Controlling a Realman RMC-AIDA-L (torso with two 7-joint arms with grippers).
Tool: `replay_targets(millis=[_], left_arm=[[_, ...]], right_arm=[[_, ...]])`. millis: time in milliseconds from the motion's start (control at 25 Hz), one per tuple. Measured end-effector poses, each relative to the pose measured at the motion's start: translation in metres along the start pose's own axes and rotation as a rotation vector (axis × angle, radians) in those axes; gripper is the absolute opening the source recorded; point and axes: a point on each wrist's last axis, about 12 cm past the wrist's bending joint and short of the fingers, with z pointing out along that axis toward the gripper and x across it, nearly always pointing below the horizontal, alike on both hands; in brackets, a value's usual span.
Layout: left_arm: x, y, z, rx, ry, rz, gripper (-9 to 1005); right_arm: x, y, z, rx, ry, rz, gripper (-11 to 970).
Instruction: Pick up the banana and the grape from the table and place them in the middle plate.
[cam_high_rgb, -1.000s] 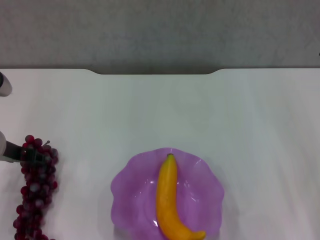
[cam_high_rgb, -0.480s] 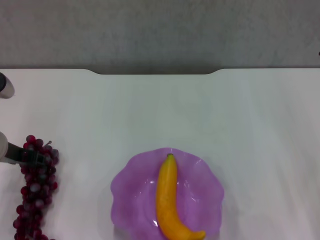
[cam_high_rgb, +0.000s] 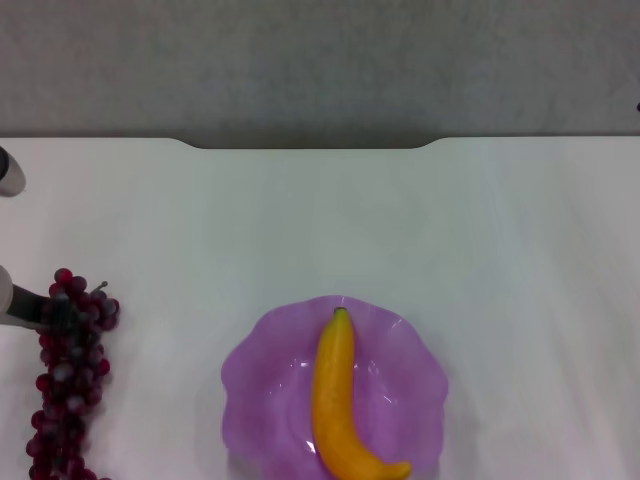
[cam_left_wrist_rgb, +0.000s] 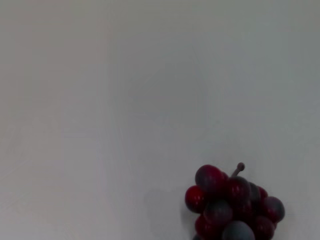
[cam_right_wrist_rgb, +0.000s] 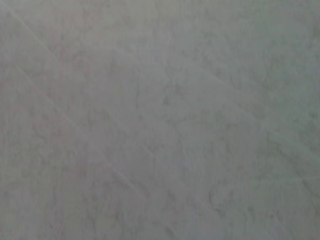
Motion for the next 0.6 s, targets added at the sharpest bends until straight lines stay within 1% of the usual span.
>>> replay_targets(millis=[240,600], left_arm=[[0.0024,0.0003,0.0053,0.001,0.002,0.024,402],[0.0019,-0.0004,0.0061,0.001,-0.013,0.035,342]], right_arm=[[0.0,0.0,0.0,0.0,0.0,0.0,770],[0.0002,0.0001,0.0,0.0,0.001,0.0,770]])
